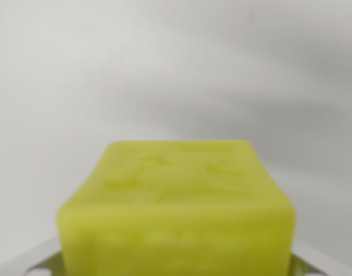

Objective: Pick yellow cube

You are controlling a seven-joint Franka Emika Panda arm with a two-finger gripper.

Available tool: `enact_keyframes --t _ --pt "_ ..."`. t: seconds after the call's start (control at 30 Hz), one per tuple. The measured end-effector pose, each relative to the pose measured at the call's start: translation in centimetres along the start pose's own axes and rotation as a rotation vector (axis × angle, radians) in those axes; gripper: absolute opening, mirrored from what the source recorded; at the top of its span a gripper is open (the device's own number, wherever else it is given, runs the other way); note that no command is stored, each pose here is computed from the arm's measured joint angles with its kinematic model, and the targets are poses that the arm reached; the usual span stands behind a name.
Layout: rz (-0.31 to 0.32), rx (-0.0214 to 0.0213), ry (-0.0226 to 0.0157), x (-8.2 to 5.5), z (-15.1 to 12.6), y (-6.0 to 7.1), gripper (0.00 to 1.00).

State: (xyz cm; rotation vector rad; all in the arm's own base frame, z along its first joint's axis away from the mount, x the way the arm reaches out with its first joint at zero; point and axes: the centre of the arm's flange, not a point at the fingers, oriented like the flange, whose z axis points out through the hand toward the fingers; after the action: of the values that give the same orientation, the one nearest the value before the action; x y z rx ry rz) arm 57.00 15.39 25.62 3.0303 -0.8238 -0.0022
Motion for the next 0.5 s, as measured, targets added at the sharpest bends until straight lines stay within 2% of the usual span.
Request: enact_keyframes --t 0.5 --pt "0.000 0.0000 0.0000 0.0 -2.5 0.0 0.00"
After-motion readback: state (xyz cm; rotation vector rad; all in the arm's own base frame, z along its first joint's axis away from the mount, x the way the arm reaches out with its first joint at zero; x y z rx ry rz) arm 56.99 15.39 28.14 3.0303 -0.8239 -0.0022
